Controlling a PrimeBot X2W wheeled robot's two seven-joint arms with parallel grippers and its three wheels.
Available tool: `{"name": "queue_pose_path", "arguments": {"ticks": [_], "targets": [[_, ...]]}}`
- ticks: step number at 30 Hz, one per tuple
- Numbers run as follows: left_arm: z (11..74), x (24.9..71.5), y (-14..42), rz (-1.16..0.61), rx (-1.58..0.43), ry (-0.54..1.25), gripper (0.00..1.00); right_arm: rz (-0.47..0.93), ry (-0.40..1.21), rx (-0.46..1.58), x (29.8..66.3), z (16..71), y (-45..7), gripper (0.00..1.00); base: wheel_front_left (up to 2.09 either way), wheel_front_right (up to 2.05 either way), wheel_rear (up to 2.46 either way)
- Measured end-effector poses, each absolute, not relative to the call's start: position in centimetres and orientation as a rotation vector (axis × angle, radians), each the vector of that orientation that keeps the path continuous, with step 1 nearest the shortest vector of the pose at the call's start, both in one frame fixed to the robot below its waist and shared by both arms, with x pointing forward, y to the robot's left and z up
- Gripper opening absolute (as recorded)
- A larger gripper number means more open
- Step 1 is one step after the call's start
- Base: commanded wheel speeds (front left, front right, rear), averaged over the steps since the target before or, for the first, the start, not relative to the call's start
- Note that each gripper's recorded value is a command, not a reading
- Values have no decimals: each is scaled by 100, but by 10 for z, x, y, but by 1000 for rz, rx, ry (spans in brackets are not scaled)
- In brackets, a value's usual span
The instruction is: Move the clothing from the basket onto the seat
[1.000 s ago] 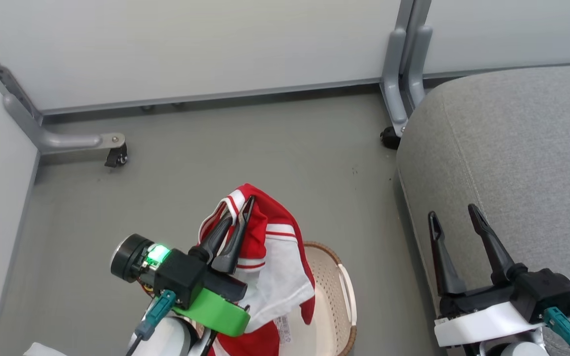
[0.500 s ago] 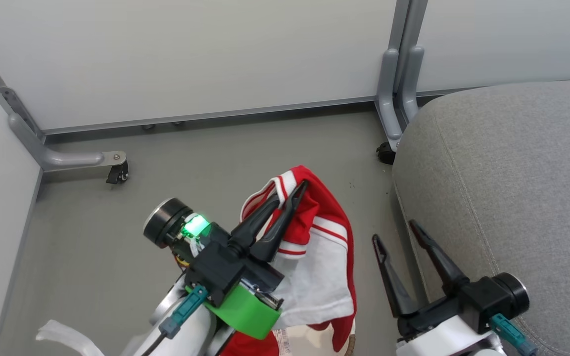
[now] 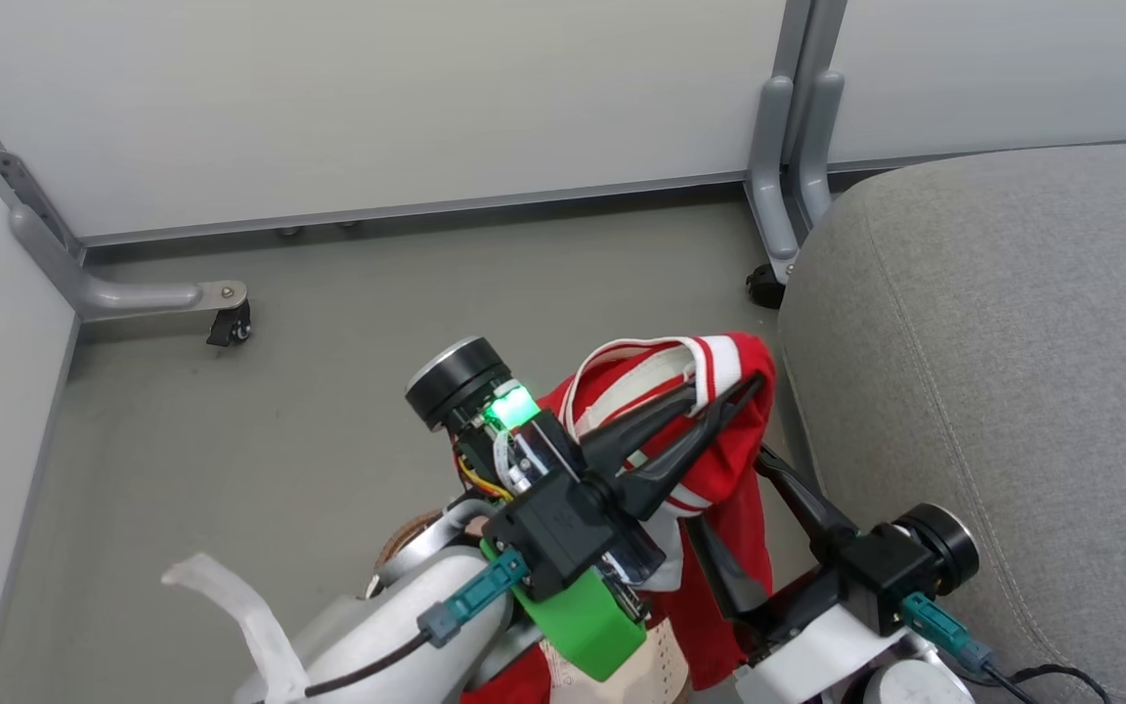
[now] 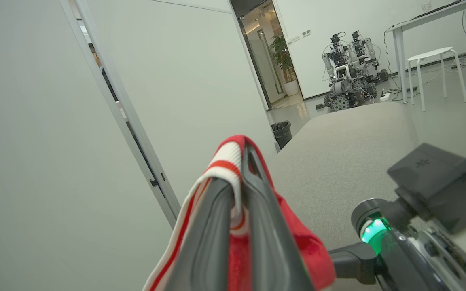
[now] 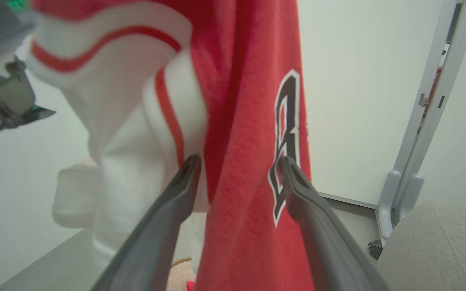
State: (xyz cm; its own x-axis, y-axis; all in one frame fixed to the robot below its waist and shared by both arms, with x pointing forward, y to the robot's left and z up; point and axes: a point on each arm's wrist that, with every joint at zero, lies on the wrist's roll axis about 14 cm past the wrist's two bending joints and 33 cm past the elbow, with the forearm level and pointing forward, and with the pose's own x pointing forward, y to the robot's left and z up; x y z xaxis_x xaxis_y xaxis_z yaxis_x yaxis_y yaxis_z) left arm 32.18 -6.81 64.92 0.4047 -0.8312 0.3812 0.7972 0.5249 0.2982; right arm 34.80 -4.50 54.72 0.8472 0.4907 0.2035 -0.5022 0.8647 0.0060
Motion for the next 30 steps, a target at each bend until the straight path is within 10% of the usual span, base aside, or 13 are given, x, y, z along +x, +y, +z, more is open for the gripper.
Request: {"name": "queue_pose_path", "arguments": {"ticks": [4, 7, 27, 28, 30], "targets": [[648, 321, -75, -1065, 84, -517, 0, 506, -171, 57, 353, 538, -48, 100, 0, 0, 0], [648, 324, -76, -1071, 90, -512, 0, 493, -151, 52, 355, 532, -51, 0, 0, 0, 0], [605, 363, -60, -978, -25, -276, 2, 479, -116, 42, 353, 520, -56, 0, 0, 0, 0], [604, 364, -60, -973, -33, -267, 100, 478, -115, 42, 353, 520, -56, 0, 0, 0, 0], [601, 367, -59, -965, -50, -243, 100, 470, -117, 41, 355, 520, -58, 0, 0, 0, 0]]}}
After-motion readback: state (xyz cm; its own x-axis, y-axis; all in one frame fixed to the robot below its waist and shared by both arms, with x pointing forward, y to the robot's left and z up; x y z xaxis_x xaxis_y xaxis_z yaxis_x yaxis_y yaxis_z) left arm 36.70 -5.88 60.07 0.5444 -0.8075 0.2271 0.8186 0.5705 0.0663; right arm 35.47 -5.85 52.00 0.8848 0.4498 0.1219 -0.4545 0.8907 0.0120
